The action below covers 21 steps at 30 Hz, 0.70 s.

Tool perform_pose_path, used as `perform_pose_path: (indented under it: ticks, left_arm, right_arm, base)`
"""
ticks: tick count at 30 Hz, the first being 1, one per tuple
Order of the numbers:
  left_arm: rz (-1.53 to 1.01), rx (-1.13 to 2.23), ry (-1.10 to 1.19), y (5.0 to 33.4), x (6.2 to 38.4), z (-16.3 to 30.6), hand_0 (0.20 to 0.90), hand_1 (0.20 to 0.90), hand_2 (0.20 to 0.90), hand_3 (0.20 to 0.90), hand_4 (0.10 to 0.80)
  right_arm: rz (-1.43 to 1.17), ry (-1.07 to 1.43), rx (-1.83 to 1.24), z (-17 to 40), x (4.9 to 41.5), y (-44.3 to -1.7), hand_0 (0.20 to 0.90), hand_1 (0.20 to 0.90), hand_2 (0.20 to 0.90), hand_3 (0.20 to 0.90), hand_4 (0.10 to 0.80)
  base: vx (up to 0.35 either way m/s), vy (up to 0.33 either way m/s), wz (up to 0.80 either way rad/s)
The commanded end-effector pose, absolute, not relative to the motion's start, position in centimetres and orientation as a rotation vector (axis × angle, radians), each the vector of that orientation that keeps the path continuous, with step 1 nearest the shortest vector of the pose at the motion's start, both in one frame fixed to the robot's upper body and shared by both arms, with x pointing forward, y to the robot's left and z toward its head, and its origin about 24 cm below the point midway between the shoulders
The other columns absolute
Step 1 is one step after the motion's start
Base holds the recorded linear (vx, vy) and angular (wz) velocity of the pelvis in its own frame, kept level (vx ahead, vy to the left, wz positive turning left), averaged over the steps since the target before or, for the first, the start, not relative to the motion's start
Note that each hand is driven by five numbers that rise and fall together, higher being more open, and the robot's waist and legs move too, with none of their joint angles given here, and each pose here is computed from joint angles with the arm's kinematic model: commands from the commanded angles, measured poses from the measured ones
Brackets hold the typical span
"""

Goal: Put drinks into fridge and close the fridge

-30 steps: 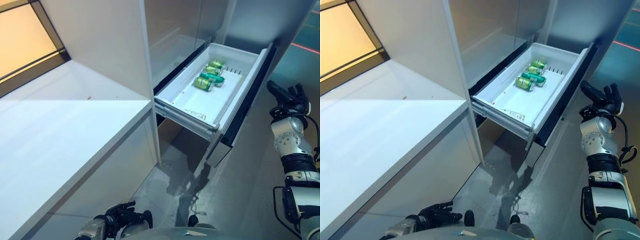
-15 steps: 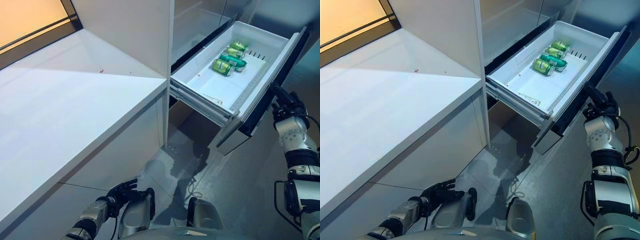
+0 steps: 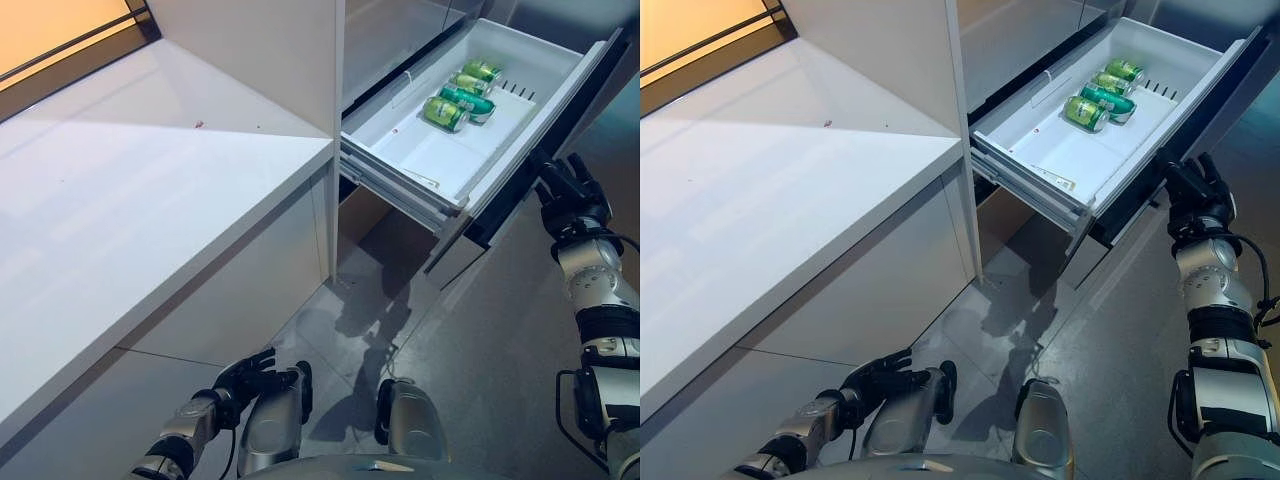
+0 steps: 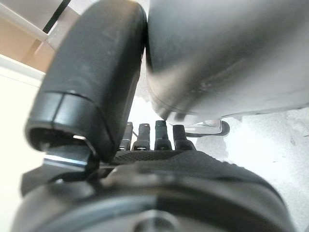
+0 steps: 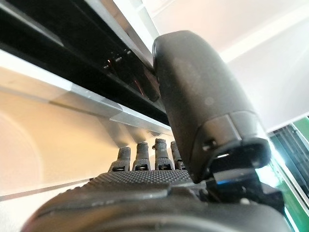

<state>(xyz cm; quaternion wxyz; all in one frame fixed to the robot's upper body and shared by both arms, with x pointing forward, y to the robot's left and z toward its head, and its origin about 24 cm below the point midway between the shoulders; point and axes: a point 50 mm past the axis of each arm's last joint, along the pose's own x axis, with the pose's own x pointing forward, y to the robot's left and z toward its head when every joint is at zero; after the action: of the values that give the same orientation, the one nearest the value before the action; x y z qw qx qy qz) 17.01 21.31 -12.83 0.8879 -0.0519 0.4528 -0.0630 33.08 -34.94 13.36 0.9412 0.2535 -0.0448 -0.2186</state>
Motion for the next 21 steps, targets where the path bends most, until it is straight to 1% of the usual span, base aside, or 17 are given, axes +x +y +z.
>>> perform_pose_path:
  ticks: [1, 14, 21]
  left_arm:
    - [-0.139, -0.028, 1.081, 22.8, 11.7, -14.3, 0.900, 0.900, 0.900, 0.900, 0.800]
    - [-0.091, -0.015, 1.132, 24.1, 9.7, -14.7, 0.900, 0.900, 0.900, 0.900, 0.800]
    - [-0.099, -0.004, 1.153, 24.4, 9.2, -14.7, 0.900, 0.900, 0.900, 0.900, 0.800]
  right_arm:
    - [0.037, -0.355, 0.413, 20.8, 35.4, -28.6, 0.900, 0.900, 0.900, 0.900, 0.800]
    - [0.056, -0.345, 0.371, 21.0, 36.5, -26.7, 0.900, 0.900, 0.900, 0.900, 0.800]
    - [0.030, -0.339, 0.336, 20.7, 36.6, -26.2, 0.900, 0.900, 0.900, 0.900, 0.800]
  base:
    - [0.055, 0.016, 0.16]
    - [0.087, 0.049, 0.27]
    - [0.047, 0.025, 0.11]
